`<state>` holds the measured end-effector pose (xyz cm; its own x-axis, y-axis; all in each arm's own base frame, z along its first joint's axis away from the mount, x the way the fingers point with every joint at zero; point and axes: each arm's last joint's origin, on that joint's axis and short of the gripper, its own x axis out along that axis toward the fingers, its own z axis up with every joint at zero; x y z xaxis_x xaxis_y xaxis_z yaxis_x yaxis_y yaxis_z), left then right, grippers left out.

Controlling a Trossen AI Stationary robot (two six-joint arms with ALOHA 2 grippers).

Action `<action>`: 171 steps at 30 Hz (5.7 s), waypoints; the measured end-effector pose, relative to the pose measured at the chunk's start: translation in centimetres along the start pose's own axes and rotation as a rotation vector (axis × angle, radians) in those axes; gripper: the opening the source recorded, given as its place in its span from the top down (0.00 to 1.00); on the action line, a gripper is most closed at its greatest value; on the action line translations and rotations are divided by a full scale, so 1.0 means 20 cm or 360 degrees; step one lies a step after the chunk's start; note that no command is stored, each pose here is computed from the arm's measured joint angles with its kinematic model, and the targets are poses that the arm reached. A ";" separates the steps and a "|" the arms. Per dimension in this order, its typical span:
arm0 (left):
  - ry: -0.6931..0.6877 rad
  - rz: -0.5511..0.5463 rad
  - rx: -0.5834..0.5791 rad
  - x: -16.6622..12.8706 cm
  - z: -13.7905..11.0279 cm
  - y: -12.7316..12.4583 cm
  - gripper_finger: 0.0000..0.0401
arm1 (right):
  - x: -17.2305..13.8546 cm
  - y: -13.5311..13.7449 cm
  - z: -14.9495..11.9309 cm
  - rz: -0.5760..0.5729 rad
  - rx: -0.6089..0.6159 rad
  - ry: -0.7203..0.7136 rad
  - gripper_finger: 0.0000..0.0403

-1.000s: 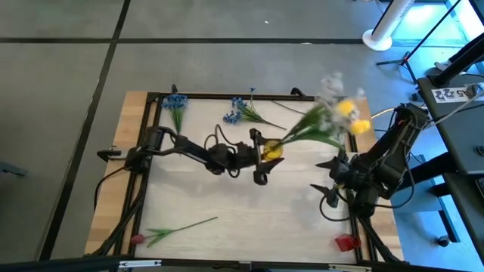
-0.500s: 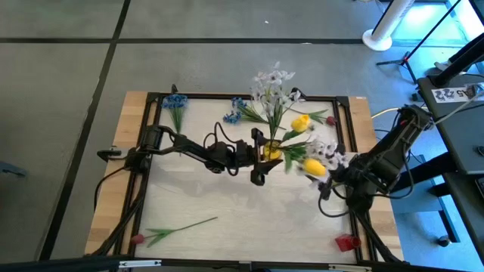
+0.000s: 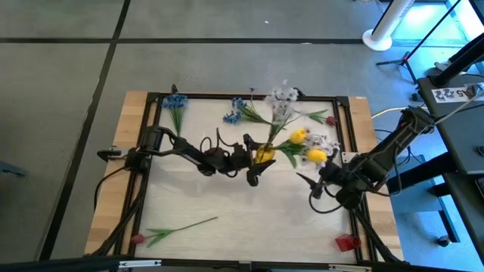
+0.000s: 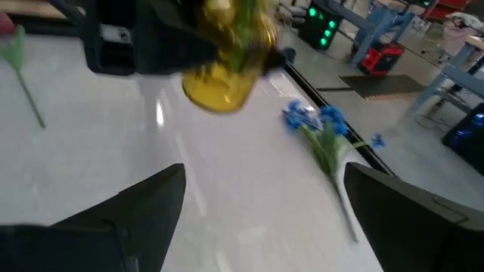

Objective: Sort flowers into vase by color
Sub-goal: Adjust the yellow vase, then put the right blue flower into the red vase

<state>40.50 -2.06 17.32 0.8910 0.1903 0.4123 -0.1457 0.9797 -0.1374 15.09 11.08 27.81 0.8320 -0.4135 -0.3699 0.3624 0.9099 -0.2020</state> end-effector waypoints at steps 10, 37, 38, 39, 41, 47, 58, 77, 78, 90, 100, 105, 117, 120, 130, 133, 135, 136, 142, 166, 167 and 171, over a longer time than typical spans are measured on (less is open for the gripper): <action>0.0064 -0.0229 -0.0037 -0.04 -0.03 -0.02 0.31 | 0.21 0.04 0.00 0.0185 0.0160 -0.0367 0.11; 0.0089 -0.0269 0.0065 0.00 -0.03 -0.05 0.31 | 0.51 0.04 0.07 0.0443 0.0374 -0.0791 0.41; 0.0095 -0.0269 0.0067 0.00 -0.03 -0.05 0.31 | 0.51 0.04 0.07 0.0445 0.0370 -0.0791 0.44; 0.0103 -0.0265 0.0068 0.00 -0.03 -0.05 0.31 | 0.51 0.04 0.06 0.0440 0.0353 -0.0792 0.46; 0.0104 -0.0257 0.0069 0.00 -0.03 -0.05 0.31 | 0.51 0.04 0.06 0.0435 0.0339 -0.0789 0.52; 0.0115 -0.0252 0.0074 0.00 -0.03 -0.05 0.30 | 0.52 0.04 0.05 0.0427 0.0310 -0.0751 0.62; 0.0320 -0.0152 0.0107 -0.09 -0.01 -0.08 0.21 | 0.54 0.04 0.03 0.0367 0.0277 -0.0678 0.61; 0.0724 0.0154 0.0198 -0.76 0.50 -0.04 0.21 | 0.98 -0.01 -0.12 0.0255 0.0270 -0.0549 0.61; 0.0719 0.0146 0.0173 -0.78 0.51 -0.04 0.21 | 1.01 0.00 -0.12 0.0277 0.0270 -0.0555 0.61; 0.0799 0.0184 0.0077 -0.85 0.47 -0.03 0.21 | 1.26 0.00 -0.26 0.0158 0.0235 -0.0507 0.61; 0.0837 0.0163 -0.0016 -0.88 0.46 -0.06 0.21 | 1.33 0.04 -0.39 0.0159 0.0240 -0.0504 0.61; 0.0836 0.0174 -0.0009 -0.88 0.46 -0.07 0.21 | 1.33 0.04 -0.39 0.0159 0.0235 -0.0493 0.61; 0.0833 0.0197 -0.0001 -0.88 0.46 -0.07 0.21 | 1.34 0.05 -0.40 0.0198 0.0214 -0.0461 0.50; 0.0833 0.0200 -0.0008 -0.88 0.46 -0.07 0.21 | 1.34 0.05 -0.40 0.0201 0.0213 -0.0460 0.46; 0.0840 0.0206 -0.0020 -0.89 0.46 -0.07 0.21 | 1.33 0.04 -0.39 0.0203 0.0214 -0.0462 0.33; 0.0840 0.0207 -0.0022 -0.89 0.46 -0.07 0.21 | 1.32 0.04 -0.38 0.0203 0.0211 -0.0459 0.29; 0.0840 0.0207 -0.0023 -0.89 0.46 -0.07 0.21 | 1.32 0.04 -0.38 0.0194 0.0211 -0.0456 0.28; 0.0841 0.0207 -0.0022 -0.89 0.46 -0.07 0.21 | 1.32 0.04 -0.37 0.0182 0.0214 -0.0460 0.27; 0.0841 0.0207 -0.0022 -0.89 0.46 -0.07 0.21 | 1.31 0.03 -0.35 0.0173 0.0232 -0.0498 0.29; 0.0861 0.0179 -0.0016 -0.91 0.46 -0.11 0.21 | 1.11 -0.03 -0.25 0.0337 0.0123 0.0117 0.21; 0.0861 0.0181 -0.0015 -0.91 0.46 -0.11 0.21 | 1.09 -0.03 -0.25 0.0341 0.0104 0.0152 0.21; 0.0863 0.0180 -0.0014 -0.91 0.46 -0.11 0.21 | 1.02 -0.03 -0.25 0.0353 0.0033 0.0272 0.21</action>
<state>20.67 -7.04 18.32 0.9641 0.2326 -0.1280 -0.2518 0.9541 -0.1624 29.82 1.92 15.85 0.8096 -0.2024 -0.5509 0.1893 0.9786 -0.0813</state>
